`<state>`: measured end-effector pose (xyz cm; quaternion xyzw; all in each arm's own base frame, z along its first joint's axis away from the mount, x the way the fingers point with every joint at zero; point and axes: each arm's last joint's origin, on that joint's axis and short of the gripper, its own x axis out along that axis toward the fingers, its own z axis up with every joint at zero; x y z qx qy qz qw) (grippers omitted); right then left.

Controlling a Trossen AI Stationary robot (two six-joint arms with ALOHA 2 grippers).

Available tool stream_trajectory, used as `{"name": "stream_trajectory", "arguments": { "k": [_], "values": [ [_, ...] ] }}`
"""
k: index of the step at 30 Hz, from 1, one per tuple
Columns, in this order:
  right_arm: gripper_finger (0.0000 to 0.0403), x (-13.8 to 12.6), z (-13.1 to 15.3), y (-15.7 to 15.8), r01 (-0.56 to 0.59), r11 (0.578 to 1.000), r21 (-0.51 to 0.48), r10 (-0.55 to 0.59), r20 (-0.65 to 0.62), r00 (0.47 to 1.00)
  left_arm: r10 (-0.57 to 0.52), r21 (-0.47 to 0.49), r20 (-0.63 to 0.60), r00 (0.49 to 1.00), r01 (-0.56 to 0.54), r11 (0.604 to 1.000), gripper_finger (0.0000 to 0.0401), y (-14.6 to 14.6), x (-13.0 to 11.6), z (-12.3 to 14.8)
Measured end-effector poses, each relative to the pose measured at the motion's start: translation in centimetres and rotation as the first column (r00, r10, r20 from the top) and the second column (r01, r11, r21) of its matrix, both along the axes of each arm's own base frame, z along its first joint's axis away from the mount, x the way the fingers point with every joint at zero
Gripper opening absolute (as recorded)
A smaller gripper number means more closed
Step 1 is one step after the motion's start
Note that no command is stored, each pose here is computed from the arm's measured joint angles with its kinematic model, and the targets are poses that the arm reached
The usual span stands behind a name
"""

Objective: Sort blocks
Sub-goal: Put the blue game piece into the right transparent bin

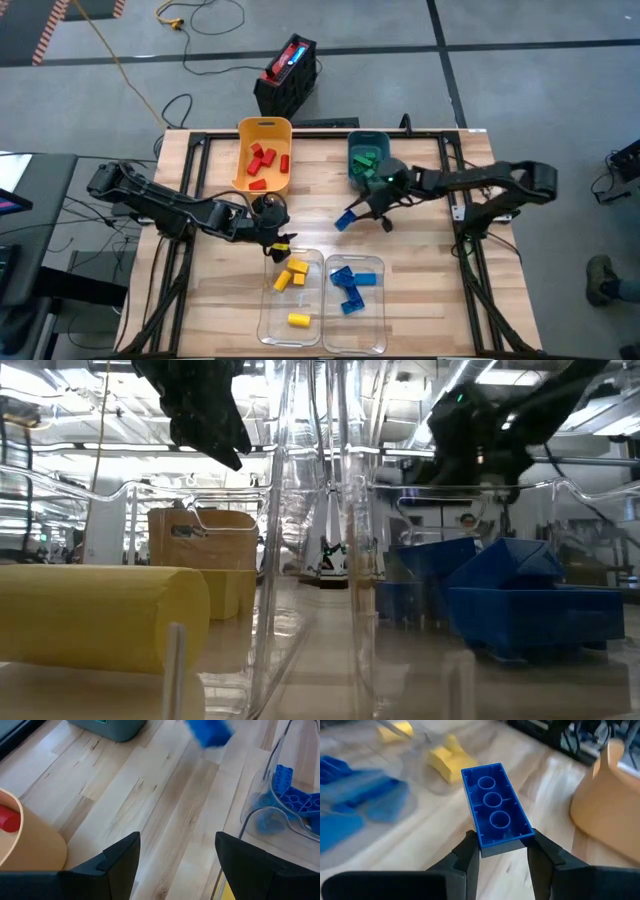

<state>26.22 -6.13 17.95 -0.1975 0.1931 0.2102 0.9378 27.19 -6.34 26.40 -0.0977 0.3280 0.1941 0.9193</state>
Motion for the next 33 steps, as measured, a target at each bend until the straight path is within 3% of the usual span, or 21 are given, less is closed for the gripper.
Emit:
{"name": "stream_trajectory", "arguments": {
  "k": [6, 13, 22, 33],
  "values": [
    [0.0134, -1.7, 3.5, 3.4, -0.094, 0.995, -0.027, 0.095, 0.063, 0.993, -0.002, -0.001, 0.001, 1.0, 0.002, 1.0, 0.0251, -0.1, 0.0, 0.0],
    [0.0134, -3.1, 5.2, 9.6, -0.053, 0.998, -0.032, 0.054, 0.046, 0.997, -0.003, 0.0, 0.0, 1.0, 0.003, 1.0, 0.0251, -0.1, 0.0, 0.0],
    [0.0133, -3.0, 3.9, 16.2, -0.086, 0.996, 0.029, 0.089, -0.115, 0.989, -0.004, 0.0, 0.0, 1.0, 0.004, 1.0, 0.0251, -0.1, 0.0, 0.0],
    [0.0132, -0.1, 3.3, 20.9, -0.108, 0.994, 0.017, 0.106, -0.382, 0.918, -0.005, -0.001, 0.001, 1.0, 0.005, 1.0, 0.0251, -0.1, 0.0, 0.0]
  ]
}}
